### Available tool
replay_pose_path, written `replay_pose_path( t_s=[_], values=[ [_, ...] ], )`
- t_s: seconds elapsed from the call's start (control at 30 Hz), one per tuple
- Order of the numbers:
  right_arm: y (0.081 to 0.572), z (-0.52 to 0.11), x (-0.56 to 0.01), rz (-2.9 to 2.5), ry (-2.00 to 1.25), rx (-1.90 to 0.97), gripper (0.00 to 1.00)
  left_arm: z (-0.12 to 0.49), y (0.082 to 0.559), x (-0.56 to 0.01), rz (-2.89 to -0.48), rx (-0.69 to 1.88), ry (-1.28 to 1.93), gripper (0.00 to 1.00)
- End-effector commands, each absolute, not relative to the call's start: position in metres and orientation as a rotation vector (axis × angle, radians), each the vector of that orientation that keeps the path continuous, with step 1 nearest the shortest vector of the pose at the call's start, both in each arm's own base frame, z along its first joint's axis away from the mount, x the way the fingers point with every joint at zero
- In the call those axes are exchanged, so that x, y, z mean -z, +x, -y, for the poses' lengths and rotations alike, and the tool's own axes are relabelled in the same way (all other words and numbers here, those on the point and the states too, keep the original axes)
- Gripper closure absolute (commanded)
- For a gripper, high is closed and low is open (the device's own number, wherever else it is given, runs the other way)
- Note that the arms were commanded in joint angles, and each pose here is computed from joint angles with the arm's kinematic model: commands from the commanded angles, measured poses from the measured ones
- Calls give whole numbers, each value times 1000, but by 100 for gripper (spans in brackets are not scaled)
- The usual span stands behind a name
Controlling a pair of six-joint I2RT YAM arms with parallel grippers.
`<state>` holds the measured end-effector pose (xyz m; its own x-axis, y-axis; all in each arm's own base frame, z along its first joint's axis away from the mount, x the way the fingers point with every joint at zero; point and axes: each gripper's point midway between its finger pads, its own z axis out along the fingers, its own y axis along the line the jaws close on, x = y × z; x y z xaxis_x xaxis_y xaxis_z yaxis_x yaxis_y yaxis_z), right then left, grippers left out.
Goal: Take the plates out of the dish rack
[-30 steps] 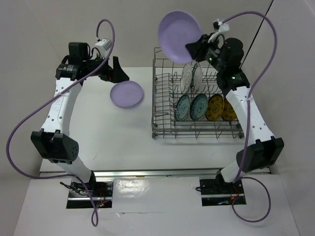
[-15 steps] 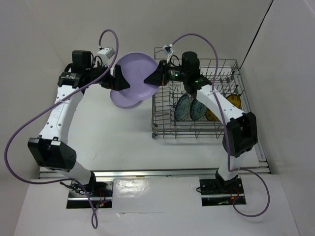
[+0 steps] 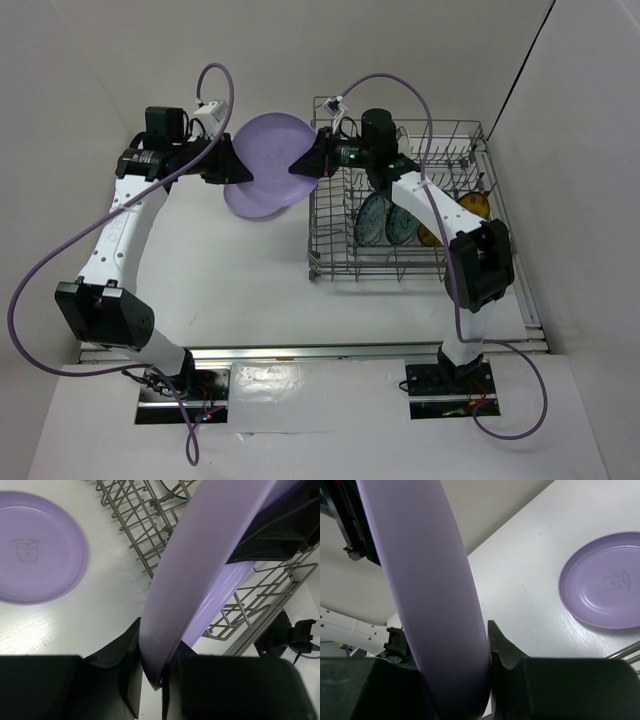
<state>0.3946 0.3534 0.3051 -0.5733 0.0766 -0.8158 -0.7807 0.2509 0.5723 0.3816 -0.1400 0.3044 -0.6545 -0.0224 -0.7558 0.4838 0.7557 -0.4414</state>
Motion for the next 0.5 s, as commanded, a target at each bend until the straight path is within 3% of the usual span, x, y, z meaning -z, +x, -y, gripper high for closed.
replay_pose_path(
  t_s=[0.0,0.03,0.1,0.13,0.2,0.33,0.47],
  values=[
    [382,-367,-319,-1763,-695,-1451,88,136,391,-322,-2084,778,335,100],
    [385,-367,-326,-1741,-709,-1426,76,139,391,-320,-2096,806,318,100],
    [390,-366,-321,-1761,-707,-1383,67,130,396,-320,-2106,822,255,100],
    [393,-365,-324,-1753,-707,-1362,47,128,396,-325,-2098,838,242,100],
    [402,-362,-325,-1758,-689,-1292,35,116,402,-324,-2113,878,158,100],
    [425,-332,-347,-1740,-587,-1194,19,84,419,-311,-2135,871,21,100],
    [453,-284,-369,-1730,-442,-1025,18,63,442,-281,-2216,799,-70,100]
  ],
)
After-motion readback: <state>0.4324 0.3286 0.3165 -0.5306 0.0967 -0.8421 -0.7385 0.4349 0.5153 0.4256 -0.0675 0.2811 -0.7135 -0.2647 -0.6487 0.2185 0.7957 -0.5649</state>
